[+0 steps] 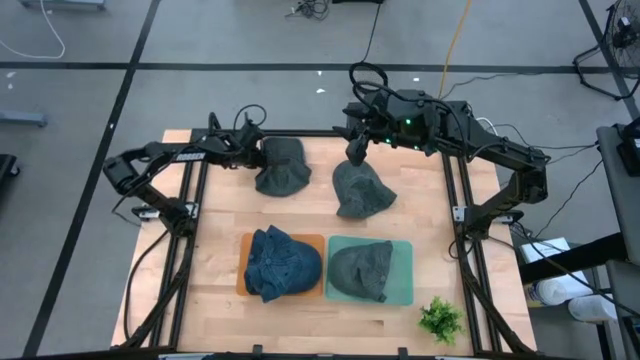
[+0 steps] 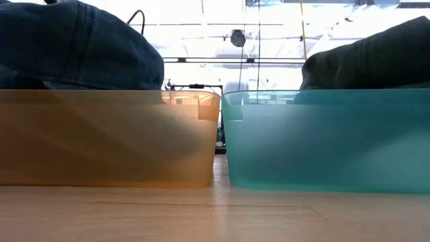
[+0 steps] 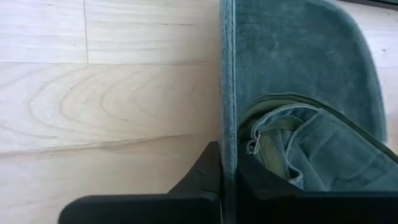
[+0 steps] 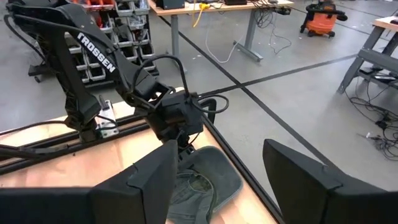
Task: Pick & Place hat
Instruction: Put the left gray cap into the blue green bin
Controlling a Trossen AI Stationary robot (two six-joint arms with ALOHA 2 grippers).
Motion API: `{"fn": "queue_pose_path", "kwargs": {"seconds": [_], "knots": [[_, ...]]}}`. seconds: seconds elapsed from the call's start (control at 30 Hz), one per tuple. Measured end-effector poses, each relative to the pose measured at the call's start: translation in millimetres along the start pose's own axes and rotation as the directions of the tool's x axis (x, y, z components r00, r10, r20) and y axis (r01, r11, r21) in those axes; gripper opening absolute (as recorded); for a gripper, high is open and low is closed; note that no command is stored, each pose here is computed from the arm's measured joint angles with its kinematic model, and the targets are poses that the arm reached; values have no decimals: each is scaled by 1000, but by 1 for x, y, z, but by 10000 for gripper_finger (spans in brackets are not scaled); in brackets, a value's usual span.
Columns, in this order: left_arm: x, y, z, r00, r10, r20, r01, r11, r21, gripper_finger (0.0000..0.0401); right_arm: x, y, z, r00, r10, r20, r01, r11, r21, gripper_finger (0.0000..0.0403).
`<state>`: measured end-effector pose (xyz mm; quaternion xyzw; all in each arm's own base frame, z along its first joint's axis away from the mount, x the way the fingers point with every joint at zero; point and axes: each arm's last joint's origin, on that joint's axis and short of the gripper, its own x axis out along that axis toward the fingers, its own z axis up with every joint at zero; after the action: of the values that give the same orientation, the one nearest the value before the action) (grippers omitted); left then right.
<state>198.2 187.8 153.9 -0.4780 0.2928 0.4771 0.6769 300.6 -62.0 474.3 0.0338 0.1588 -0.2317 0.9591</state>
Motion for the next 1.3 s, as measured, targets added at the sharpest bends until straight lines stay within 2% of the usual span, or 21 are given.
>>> {"fn": "queue_pose_path", "kwargs": {"seconds": [0.17,0.37,0.5,0.63,0.73,0.8,0.9,1.0,1.13,1.23,1.3], "knots": [[-14,-6,4,998,-54,36,53,998,24,8,0,1,0,1000,3,0,-3,1000,19,226],[-52,-17,10,970,-178,168,157,979,130,8,-9,-2,3,1000,5,20,-7,996,88,226],[-84,-24,13,918,-291,271,233,946,225,8,-14,-3,6,999,7,45,-15,985,175,226],[-116,-29,14,836,-408,368,304,901,309,8,-22,-4,9,997,35,61,-49,970,238,226],[-142,-33,14,740,-509,440,345,849,401,8,-28,-4,11,991,108,76,-125,956,266,226],[-160,-36,13,657,-583,479,364,801,476,8,-29,-3,13,984,151,96,-172,946,276,226],[-187,-42,11,487,-720,495,395,687,610,8,-33,-2,15,975,192,111,-216,938,272,226],[-212,-45,7,320,-819,477,387,572,723,8,-34,-2,17,974,192,125,-219,937,271,226],[-234,-47,1,156,-893,421,368,448,815,8,-33,-2,16,973,194,121,-222,929,296,226],[-248,-48,-3,35,-938,344,351,334,875,7,-34,-1,17,966,227,124,-254,921,296,226],[-256,-49,-6,-42,-951,306,338,274,900,7,-34,-1,17,961,244,131,-273,916,293,226]]}}
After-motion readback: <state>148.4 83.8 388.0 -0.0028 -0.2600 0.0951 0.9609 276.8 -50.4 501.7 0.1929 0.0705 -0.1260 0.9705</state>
